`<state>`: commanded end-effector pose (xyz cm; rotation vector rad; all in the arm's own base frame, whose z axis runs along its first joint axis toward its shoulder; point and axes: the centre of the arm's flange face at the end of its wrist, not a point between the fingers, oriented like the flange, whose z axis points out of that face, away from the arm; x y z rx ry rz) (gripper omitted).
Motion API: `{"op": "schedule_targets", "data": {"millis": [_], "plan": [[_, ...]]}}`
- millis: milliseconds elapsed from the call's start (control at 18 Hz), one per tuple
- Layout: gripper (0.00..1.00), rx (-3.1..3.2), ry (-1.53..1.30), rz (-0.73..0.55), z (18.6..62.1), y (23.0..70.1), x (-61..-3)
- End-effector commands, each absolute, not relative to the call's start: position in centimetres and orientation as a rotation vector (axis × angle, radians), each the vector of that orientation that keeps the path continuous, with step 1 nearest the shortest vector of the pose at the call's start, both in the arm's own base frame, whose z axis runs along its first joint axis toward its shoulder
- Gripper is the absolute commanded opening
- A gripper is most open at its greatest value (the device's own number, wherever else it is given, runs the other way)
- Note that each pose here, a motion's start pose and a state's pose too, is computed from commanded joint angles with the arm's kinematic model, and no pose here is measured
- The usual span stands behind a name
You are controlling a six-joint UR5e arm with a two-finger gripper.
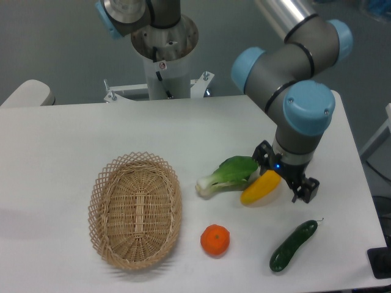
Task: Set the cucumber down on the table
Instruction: 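Lift the open gripper up off the cucumber toward the yellow pepper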
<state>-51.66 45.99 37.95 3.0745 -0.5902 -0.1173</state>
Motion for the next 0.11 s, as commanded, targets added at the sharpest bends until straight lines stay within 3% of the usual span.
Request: {"op": "schedule_targets", "data": {"millis": [111], "plan": [[1.00, 3.079, -0.591, -0.123, 38.11, 46.05, -51.70]]}}
